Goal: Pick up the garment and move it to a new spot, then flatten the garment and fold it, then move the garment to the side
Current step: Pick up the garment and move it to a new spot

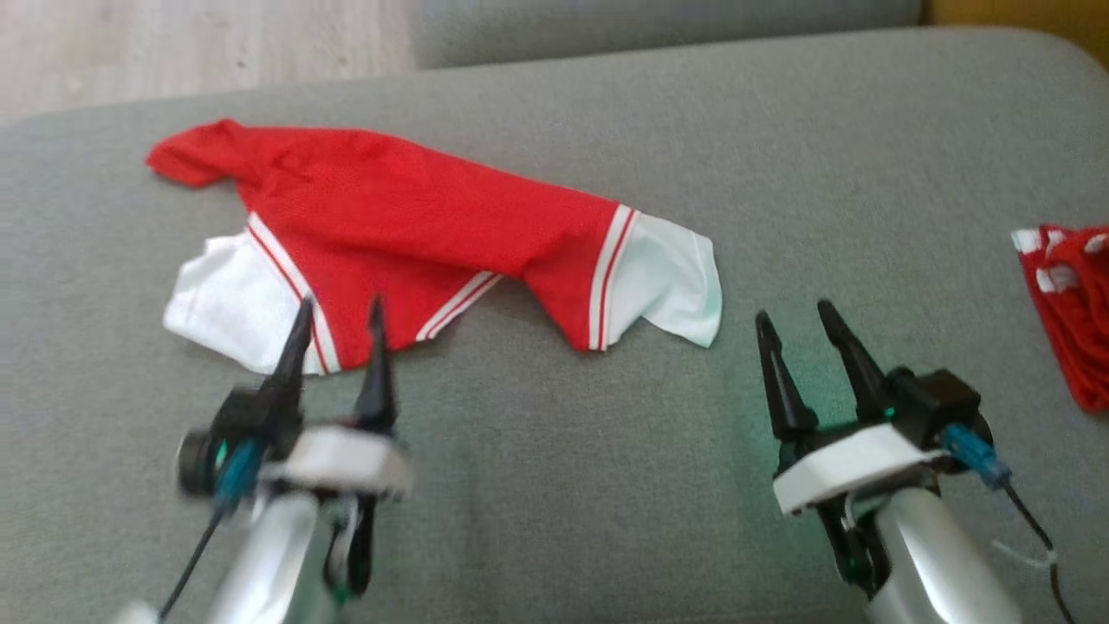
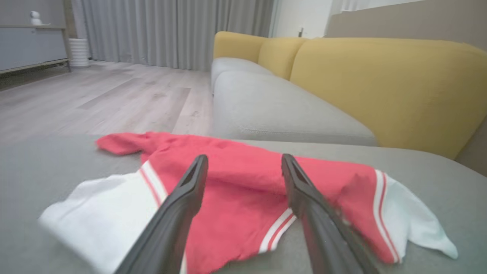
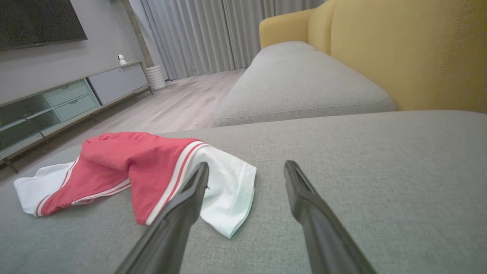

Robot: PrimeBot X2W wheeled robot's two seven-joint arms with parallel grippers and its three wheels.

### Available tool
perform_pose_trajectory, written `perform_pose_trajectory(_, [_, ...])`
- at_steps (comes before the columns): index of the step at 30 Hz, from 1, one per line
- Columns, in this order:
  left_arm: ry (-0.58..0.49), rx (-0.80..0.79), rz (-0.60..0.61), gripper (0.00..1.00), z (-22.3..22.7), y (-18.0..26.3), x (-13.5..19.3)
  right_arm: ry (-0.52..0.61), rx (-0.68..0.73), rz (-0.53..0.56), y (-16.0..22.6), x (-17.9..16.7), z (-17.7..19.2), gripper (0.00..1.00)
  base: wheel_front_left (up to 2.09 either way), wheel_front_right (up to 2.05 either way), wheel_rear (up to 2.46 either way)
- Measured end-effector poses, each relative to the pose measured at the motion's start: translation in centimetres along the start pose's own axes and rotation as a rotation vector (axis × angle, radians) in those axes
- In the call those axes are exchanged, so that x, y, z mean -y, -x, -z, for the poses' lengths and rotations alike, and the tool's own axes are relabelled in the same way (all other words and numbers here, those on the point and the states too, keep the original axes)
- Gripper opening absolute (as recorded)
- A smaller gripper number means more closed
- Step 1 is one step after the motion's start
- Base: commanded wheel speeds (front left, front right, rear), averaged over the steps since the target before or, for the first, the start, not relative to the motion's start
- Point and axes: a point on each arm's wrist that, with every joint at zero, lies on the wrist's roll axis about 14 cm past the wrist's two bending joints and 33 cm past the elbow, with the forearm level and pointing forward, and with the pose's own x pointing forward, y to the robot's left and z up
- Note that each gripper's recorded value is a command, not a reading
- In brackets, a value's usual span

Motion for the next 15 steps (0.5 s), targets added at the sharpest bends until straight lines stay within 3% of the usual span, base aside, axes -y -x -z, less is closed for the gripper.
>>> perform_pose_trajectory(6, [-0.009, -0.048, -0.139, 1.0, 2.4, 5.7, -4.2, -0.004, -0.003, -0.004, 1.0, -0.5, 0.2, 1.0, 0.0, 0.0, 0.0])
perform_pose_trajectory(10, [-0.01, -0.105, -0.174, 1.0, 4.4, 8.6, -5.2, -0.009, -0.026, -0.003, 1.7, -0.6, 1.0, 1.0, 0.0, 0.0, 0.0])
perform_pose_trajectory(15, [-0.008, -0.104, -0.179, 1.0, 4.5, 9.2, -5.4, -0.009, -0.054, -0.006, 2.1, -0.9, 2.0, 1.0, 0.0, 0.0, 0.0])
